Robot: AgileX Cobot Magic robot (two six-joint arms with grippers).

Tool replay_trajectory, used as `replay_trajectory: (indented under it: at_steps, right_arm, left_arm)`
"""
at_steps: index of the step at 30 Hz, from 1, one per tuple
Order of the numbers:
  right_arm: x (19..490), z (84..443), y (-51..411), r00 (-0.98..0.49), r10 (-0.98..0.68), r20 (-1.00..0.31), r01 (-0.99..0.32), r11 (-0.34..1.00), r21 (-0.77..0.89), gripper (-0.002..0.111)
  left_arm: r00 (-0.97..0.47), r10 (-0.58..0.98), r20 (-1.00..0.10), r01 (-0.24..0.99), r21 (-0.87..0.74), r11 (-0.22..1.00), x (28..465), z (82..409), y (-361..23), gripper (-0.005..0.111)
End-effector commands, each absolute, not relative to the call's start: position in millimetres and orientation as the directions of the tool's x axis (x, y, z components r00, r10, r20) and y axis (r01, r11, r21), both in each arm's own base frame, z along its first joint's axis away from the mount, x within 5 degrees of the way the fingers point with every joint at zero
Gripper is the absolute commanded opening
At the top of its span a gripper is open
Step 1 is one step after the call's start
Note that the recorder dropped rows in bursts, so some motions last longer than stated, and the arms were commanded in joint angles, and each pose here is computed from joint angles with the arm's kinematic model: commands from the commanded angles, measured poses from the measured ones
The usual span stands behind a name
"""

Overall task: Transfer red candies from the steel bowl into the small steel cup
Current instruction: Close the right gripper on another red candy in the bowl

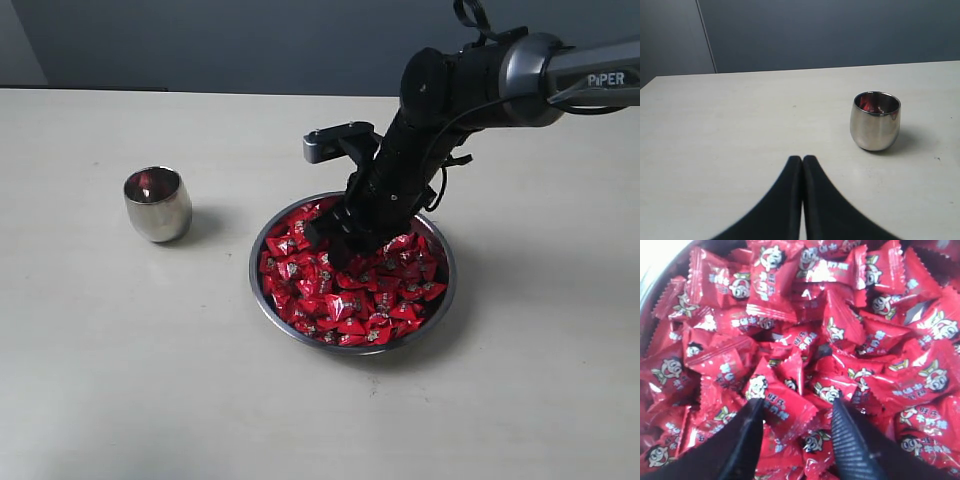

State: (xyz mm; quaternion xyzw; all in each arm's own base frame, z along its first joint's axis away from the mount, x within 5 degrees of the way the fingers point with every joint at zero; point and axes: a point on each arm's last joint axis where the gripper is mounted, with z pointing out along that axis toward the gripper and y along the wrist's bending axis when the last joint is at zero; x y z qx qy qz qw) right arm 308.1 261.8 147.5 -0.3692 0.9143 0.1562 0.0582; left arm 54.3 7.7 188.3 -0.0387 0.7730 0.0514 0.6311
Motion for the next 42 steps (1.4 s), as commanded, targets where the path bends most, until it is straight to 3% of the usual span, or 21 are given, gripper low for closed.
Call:
replay_trajectory:
  at_steps: [1,19,33,42]
  right_arm:
    - [310.7,148.0,262.3,-0.728,-0.643,-0.239,-0.686,0.684,0.249,0.043]
    - [308.5,150.8,269.0,-0.749,-0.607,-0.264,-0.662,0.674,0.327,0.043]
    - [308.7,150.6,268.6,-0.732,-0.626,-0.27,-0.681,0.661,0.315,-0.001]
    - [312.2,153.7,269.5,-0.719,-0.62,-0.316,-0.695,0.657,0.293,-0.001]
  left_arm:
    - [-0.198,0.001,-0.98,-0.126,0.026,0.992,54.2,187.4,7.6,0.0]
    - [-0.198,0.001,-0.98,-0.126,0.026,0.992,54.2,187.4,7.6,0.0]
    - [-0.198,0.001,-0.98,-0.126,0.026,0.992,54.2,187.4,7.6,0.0]
    - [-0.198,0.001,-0.98,-0.126,0.026,0.992,54.2,187.4,7.6,0.0]
